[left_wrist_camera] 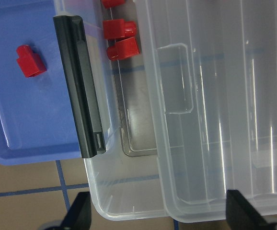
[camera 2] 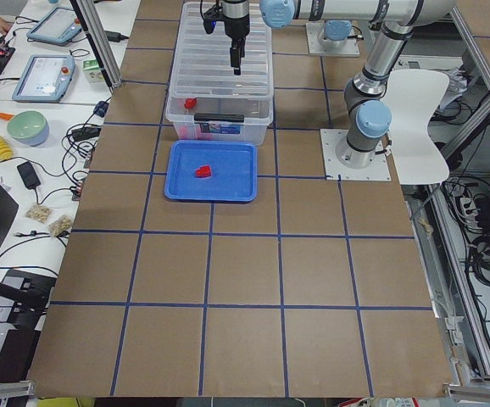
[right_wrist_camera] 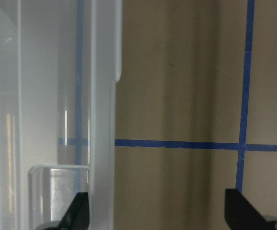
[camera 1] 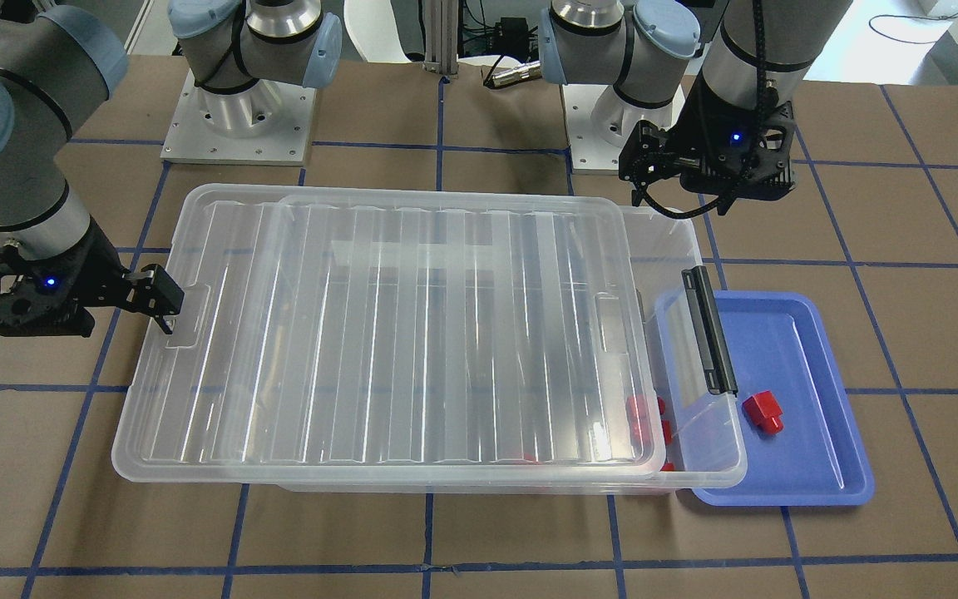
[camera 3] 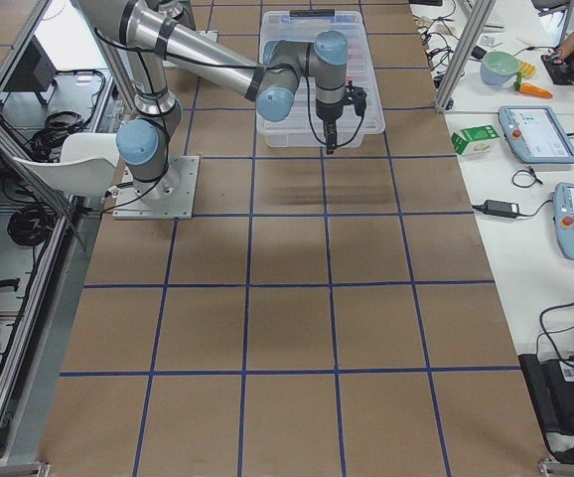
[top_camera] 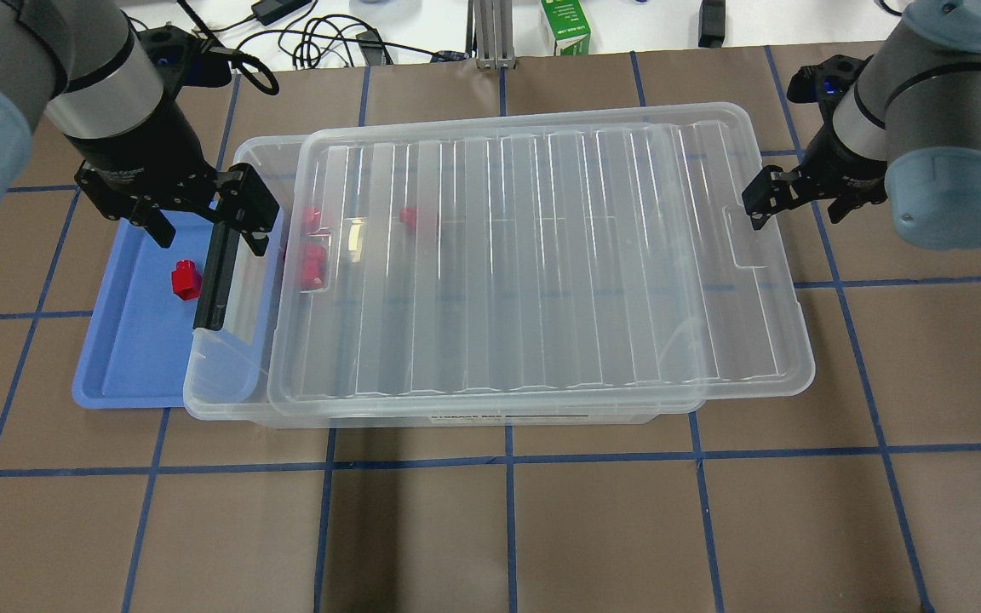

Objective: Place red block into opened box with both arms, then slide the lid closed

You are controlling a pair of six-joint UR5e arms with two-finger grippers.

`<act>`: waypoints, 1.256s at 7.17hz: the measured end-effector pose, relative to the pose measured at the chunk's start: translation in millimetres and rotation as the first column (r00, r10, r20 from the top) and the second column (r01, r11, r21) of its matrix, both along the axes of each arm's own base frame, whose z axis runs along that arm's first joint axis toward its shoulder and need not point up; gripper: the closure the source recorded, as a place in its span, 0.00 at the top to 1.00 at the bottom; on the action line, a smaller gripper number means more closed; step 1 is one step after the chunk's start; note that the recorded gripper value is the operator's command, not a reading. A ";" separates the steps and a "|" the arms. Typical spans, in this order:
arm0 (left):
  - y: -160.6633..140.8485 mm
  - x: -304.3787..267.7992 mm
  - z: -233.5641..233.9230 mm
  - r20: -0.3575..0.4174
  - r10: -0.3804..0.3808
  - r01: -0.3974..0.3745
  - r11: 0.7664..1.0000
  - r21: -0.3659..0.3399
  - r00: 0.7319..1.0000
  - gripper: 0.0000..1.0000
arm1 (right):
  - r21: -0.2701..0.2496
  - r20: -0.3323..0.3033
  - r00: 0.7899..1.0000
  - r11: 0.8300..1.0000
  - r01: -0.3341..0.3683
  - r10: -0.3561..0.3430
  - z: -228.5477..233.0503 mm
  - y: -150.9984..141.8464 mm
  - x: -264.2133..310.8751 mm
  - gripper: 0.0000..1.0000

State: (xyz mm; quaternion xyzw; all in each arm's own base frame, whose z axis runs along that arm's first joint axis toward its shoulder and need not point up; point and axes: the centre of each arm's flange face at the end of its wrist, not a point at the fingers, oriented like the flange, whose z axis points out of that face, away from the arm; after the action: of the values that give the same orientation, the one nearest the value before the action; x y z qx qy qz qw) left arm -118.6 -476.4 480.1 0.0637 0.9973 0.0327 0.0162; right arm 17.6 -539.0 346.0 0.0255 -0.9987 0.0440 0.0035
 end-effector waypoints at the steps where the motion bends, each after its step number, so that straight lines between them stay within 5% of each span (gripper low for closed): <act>1: -0.3 -0.1 -0.4 -0.001 0.000 0.000 1.000 0.000 1.000 1.00 | -0.001 -0.004 1.000 1.000 -0.006 0.006 0.9 0.0 -11.9 1.00; 6: -3.7 6.9 -1.2 0.002 0.005 -0.005 1.000 -0.002 1.000 1.00 | 0.007 -0.040 0.998 0.999 -0.053 0.053 3.9 3.7 -70.0 1.00; 9: -28.0 50.2 -15.4 -0.002 0.083 -0.083 0.996 -0.007 0.997 1.00 | 0.013 -0.062 0.996 0.998 -0.058 0.059 5.4 7.8 -100.8 1.00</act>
State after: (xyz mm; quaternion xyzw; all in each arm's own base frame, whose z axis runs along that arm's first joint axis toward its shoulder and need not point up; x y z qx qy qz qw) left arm -68.4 -504.4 464.7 0.0220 0.9992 0.0298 0.0144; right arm -83.2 -531.1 351.5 0.0560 -0.9972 0.0377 0.0335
